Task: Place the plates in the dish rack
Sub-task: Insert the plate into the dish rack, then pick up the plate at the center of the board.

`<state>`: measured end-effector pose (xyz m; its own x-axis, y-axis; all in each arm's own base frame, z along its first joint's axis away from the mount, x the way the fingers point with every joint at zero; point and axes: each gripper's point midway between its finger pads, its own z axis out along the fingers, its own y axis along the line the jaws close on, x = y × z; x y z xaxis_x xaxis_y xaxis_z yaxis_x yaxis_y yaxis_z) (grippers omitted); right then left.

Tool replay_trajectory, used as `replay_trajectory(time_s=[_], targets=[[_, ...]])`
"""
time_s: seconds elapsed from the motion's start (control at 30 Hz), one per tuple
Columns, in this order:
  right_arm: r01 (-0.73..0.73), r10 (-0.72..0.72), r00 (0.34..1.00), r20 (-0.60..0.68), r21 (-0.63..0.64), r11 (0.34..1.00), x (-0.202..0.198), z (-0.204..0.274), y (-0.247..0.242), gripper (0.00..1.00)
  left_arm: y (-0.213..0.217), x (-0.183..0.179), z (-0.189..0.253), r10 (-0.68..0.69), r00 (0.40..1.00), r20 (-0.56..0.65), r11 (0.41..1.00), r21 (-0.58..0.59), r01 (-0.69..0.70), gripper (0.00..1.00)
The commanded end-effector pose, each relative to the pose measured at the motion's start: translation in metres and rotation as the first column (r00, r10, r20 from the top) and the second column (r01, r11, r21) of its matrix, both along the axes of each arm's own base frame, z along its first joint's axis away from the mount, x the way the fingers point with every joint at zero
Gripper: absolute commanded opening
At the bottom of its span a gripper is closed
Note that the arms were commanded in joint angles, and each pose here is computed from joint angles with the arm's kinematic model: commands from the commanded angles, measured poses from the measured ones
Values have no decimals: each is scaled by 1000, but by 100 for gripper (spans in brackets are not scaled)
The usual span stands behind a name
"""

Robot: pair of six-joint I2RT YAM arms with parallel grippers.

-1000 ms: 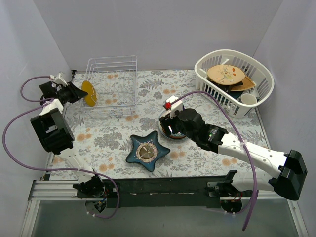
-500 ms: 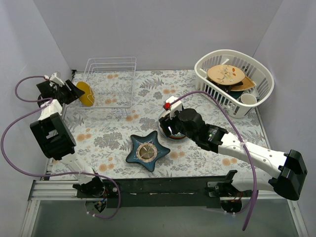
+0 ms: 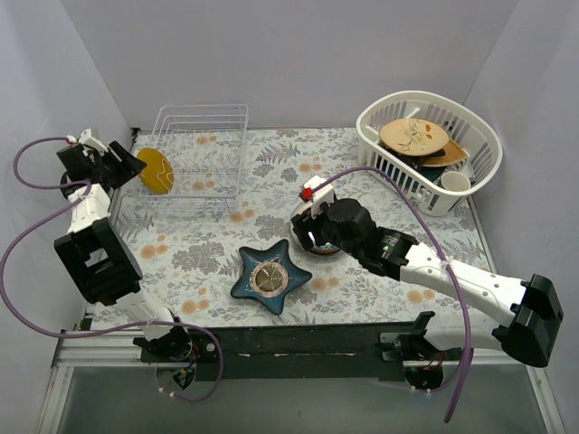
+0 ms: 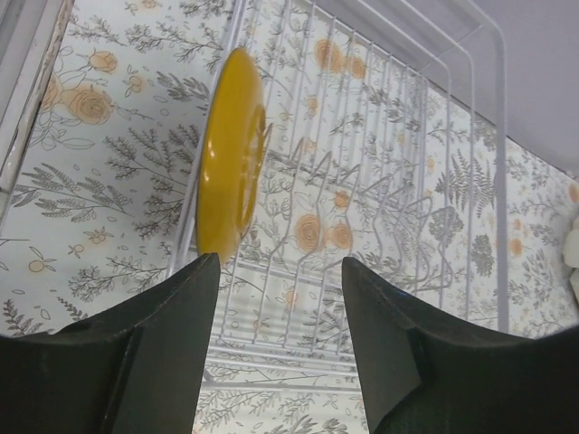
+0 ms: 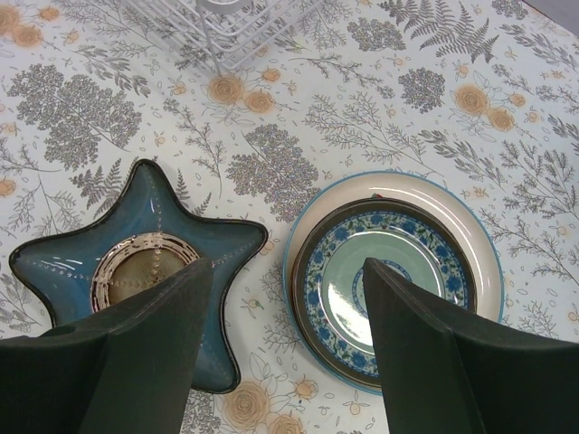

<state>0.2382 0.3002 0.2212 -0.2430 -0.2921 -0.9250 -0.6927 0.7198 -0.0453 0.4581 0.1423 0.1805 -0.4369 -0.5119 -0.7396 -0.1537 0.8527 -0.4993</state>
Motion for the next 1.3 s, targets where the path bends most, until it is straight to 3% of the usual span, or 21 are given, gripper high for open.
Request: replay_trajectory(time_s=[0.0, 0.23, 0.57, 0.93, 1.27], targets=[[7, -10, 999, 39, 69, 998, 2, 24, 1, 76, -24, -5, 54, -55, 992, 116, 998, 5, 55, 56], [40, -43, 998, 42, 59, 997, 3, 23, -8, 76, -75, -3, 77, -126, 983, 131, 990, 77, 116, 56], [69, -71, 997, 24, 73, 995, -1, 19, -18, 76, -191, 9, 29, -284, 958, 29, 949, 149, 276, 55], [84, -85, 996, 13, 83, 993, -4, 17, -24, 76, -212, 15, -25, -195, 973, -123, 889, 396, 228, 55], [78, -79, 997, 3, 92, 993, -6, 17, -23, 76, -247, 1, -58, -244, 947, -209, 843, 437, 313, 54]])
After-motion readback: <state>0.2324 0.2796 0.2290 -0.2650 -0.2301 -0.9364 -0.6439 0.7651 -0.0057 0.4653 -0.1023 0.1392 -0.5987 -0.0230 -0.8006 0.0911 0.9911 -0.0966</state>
